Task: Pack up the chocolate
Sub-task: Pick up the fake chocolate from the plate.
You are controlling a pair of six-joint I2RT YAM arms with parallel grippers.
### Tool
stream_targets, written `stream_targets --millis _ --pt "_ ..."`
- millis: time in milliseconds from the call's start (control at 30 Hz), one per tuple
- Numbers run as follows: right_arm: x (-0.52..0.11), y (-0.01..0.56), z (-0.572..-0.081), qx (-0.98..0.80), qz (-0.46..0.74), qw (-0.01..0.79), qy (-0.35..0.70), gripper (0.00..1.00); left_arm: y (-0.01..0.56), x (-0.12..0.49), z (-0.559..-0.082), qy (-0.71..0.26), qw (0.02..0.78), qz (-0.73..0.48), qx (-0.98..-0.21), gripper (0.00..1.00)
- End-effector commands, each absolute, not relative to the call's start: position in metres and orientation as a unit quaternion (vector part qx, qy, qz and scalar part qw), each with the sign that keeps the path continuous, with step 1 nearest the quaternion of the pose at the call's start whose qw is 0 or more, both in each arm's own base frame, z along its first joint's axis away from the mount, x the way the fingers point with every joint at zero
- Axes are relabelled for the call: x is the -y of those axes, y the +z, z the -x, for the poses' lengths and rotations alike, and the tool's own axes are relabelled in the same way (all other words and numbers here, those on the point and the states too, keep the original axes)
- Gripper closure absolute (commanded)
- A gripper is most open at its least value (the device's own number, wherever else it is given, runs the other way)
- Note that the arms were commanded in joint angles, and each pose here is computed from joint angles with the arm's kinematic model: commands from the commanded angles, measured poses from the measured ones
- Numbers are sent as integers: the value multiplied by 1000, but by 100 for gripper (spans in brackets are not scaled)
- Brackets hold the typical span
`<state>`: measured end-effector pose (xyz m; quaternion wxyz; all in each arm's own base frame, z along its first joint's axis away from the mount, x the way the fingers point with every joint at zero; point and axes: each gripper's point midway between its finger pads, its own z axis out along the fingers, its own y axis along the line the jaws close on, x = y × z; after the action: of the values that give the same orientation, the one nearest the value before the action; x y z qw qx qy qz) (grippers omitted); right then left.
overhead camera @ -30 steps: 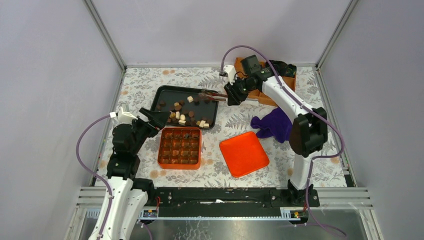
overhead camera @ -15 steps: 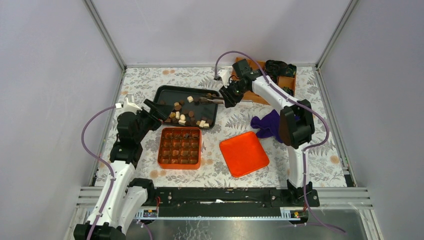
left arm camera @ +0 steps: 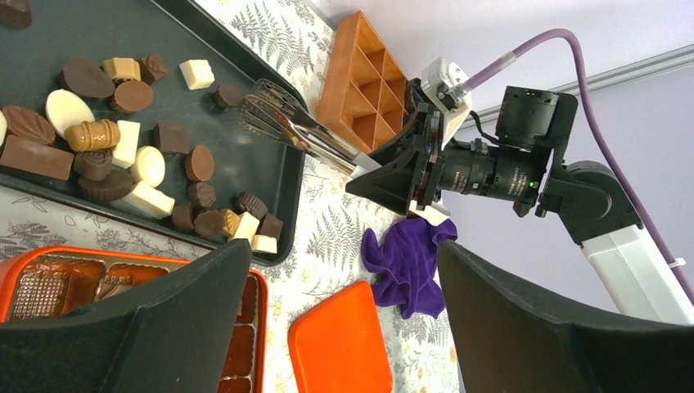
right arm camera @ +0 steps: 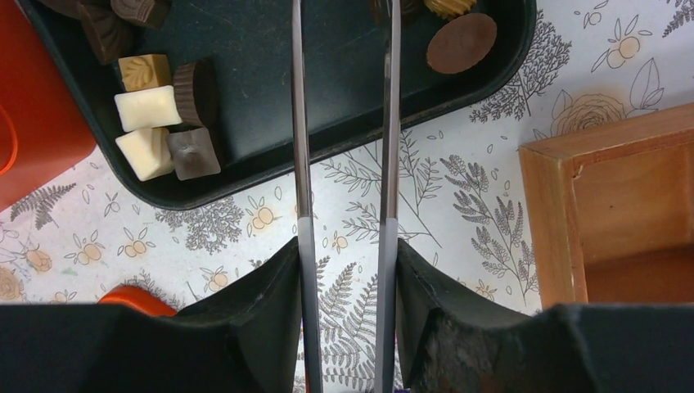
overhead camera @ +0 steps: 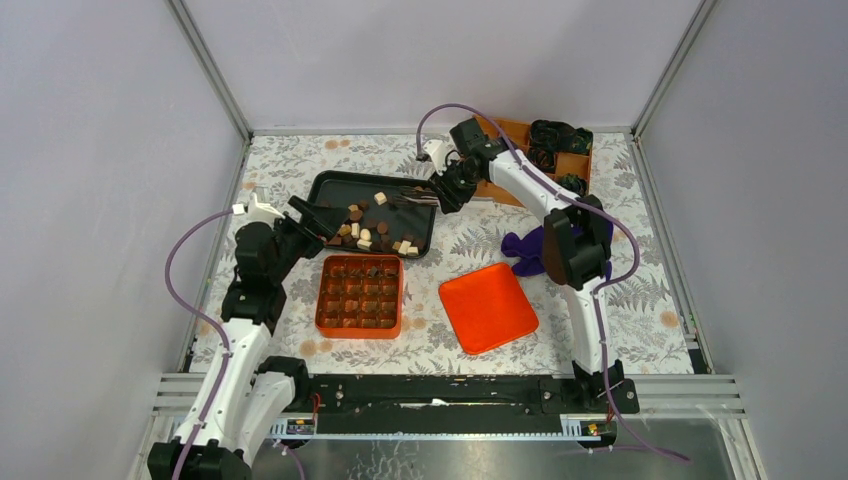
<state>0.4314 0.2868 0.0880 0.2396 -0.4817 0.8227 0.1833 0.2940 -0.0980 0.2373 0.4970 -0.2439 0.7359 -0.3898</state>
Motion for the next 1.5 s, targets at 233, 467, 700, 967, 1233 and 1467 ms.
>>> stream_targets --millis 233,467,700,967,1233,1467 --pt "-306 100 -443 -809 496 264 172 50 242 105 -305 -407 502 220 -731 9" --pt "-314 95 -454 -810 494 270 164 51 237 104 -300 -406 499 221 -733 9" --pt "-317 94 -458 -810 495 272 158 53 233 103 -294 -400 497 223 -737 9" --pt "-317 107 -454 -805 495 282 165 69 234 102 -289 -400 501 221 -735 9" --pt "-317 145 -437 -792 487 314 191 82 232 101 -288 -390 499 218 -742 10" --pt "-319 177 -403 -768 494 325 244 83 229 97 -289 -371 502 210 -752 10"
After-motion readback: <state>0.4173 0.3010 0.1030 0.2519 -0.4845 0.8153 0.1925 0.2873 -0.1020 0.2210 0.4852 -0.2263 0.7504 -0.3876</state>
